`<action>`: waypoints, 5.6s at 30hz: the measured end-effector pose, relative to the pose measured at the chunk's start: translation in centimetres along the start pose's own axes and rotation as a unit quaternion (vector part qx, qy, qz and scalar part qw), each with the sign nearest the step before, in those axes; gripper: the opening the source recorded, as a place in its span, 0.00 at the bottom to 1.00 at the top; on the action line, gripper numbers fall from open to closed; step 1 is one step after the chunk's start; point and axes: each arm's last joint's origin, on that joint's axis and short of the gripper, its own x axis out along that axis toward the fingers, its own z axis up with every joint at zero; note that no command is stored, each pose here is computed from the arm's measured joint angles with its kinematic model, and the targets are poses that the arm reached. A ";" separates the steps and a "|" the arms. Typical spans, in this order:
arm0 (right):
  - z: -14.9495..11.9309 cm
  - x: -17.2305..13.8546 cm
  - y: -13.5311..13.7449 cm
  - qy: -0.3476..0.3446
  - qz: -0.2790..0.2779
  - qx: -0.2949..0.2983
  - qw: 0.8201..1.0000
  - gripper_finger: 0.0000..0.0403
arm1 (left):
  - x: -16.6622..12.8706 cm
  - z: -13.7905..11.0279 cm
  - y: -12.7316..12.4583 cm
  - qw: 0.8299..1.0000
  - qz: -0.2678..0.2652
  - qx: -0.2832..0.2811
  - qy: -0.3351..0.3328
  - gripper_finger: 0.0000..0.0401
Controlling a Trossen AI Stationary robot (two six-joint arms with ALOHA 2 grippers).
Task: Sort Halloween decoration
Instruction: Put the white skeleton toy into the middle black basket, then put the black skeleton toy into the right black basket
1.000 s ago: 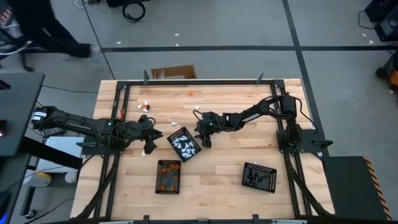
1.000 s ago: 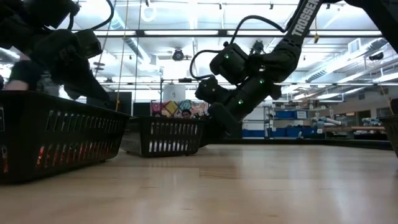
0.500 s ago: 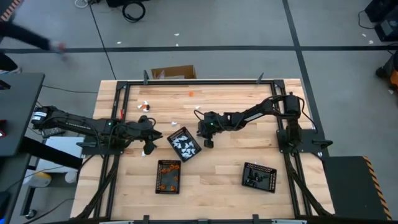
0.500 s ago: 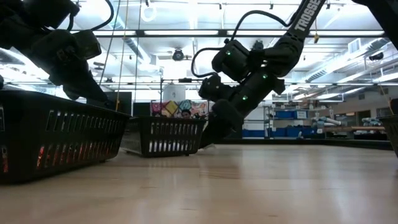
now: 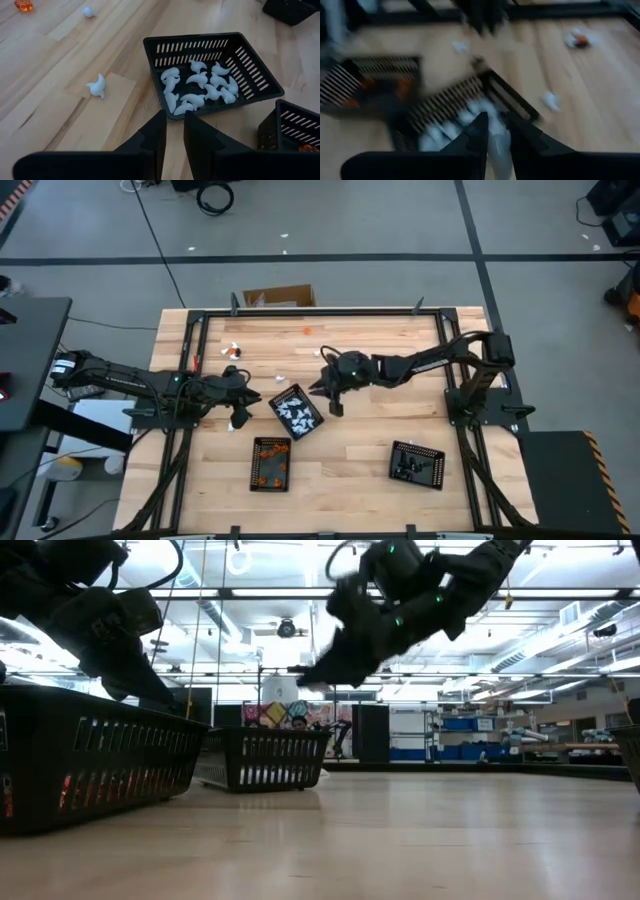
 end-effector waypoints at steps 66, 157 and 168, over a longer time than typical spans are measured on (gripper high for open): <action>1.0 -0.9 1.0 -0.086 -0.046 -0.048 0.994 0.41 | 3.7 -4.3 -1.1 0.963 0.031 0.121 0.237 0.20; 6.1 -19.8 8.3 -0.099 -0.272 -0.024 0.957 0.35 | 31.7 15.9 -20.6 0.900 -0.323 0.252 -0.146 0.05; 5.7 -19.8 8.8 -0.095 -0.266 -0.027 0.959 0.35 | 32.0 17.0 -20.6 0.907 -0.316 0.251 -0.121 0.52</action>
